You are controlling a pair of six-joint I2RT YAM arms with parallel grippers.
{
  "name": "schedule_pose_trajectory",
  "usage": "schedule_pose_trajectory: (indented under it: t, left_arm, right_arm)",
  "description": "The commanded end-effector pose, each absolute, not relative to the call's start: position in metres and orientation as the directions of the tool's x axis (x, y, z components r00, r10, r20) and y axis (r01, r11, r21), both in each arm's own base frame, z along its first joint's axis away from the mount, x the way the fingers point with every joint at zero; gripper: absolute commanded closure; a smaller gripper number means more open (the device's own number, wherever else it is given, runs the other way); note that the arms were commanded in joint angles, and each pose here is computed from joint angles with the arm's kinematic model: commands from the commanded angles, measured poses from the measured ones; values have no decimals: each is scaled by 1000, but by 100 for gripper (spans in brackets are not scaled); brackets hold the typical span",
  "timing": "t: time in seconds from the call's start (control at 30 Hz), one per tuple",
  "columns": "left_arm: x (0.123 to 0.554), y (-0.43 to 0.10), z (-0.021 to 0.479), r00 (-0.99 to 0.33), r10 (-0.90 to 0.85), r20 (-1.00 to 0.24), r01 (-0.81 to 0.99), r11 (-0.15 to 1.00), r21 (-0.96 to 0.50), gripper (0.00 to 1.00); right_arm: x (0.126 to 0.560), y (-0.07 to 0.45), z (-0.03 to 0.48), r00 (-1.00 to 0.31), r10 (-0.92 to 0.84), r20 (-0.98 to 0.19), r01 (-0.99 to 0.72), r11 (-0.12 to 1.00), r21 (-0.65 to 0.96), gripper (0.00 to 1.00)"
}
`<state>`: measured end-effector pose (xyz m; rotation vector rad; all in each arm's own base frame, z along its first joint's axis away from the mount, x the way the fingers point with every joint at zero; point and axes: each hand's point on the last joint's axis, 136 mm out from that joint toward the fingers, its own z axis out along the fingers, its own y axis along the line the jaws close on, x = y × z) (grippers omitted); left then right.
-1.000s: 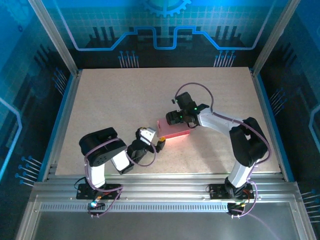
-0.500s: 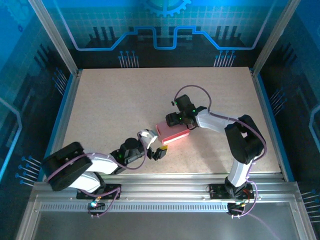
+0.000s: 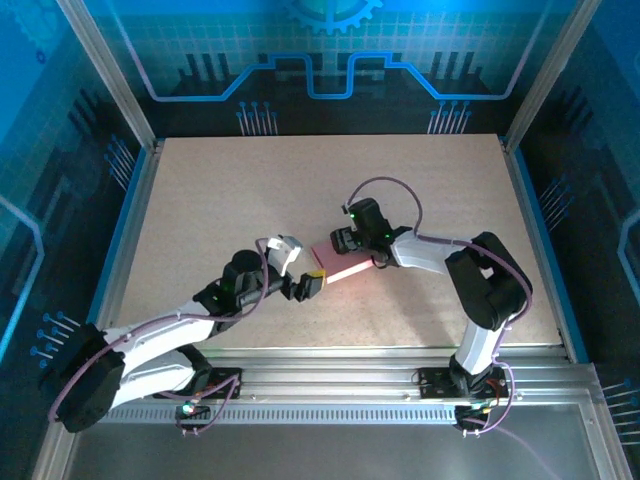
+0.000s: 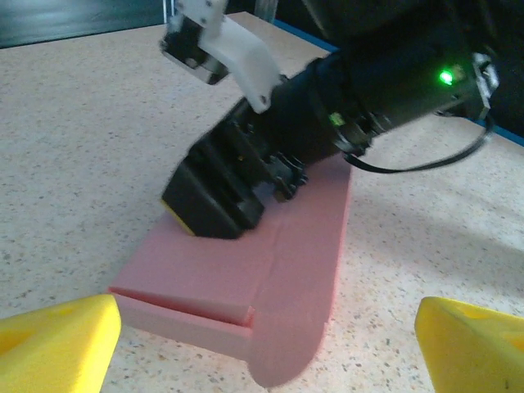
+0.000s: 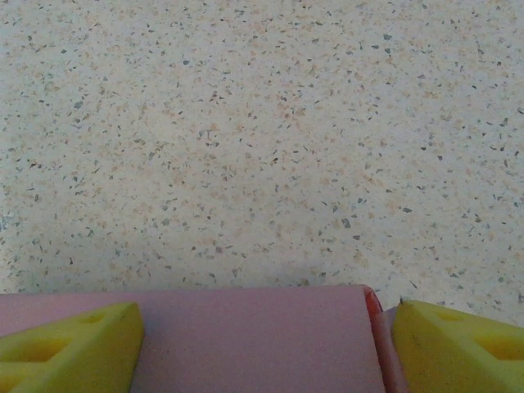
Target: Fold the paper box
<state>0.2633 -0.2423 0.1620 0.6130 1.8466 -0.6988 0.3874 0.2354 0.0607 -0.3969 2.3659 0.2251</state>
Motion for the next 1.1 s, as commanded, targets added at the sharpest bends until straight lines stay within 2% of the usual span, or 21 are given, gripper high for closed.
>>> schedule_pose_trajectory:
  t: [0.0, 0.17, 0.3, 0.4, 0.53, 0.77, 0.87, 1.07]
  left_arm:
    - [276, -241, 151, -424, 141, -895, 643, 743, -187, 11]
    - [298, -250, 136, -474, 225, -852, 622, 770, -143, 19]
    - [305, -263, 123, -479, 283, -831, 651, 750, -120, 39]
    - [308, -272, 106, -491, 359, -794, 665, 743, -75, 40]
    - [315, -277, 79, -509, 490, -708, 669, 743, 33, 39]
    - [318, -272, 48, -565, 553, -612, 656, 751, 73, 41]
    - [319, -271, 37, -589, 573, -570, 654, 753, 81, 46]
    - [316, -284, 42, -598, 520, -610, 662, 750, -9, 45]
  right_arm:
    - [368, 227, 49, -737, -231, -635, -341, 938, 55, 19]
    - [369, 229, 79, -713, -159, -683, -335, 933, 133, 19]
    - [369, 221, 103, -715, -60, -697, -305, 924, 233, 19]
    - [364, 211, 111, -723, -42, -690, -291, 924, 249, 18]
    - [336, 200, 88, -773, -86, -629, -297, 925, 238, 17]
    - [313, 180, 51, -849, -99, -519, -256, 937, 240, 17]
    - [312, 180, 43, -877, -87, -473, -235, 935, 264, 17]
    - [316, 195, 36, -913, -31, -407, -208, 894, 396, 19]
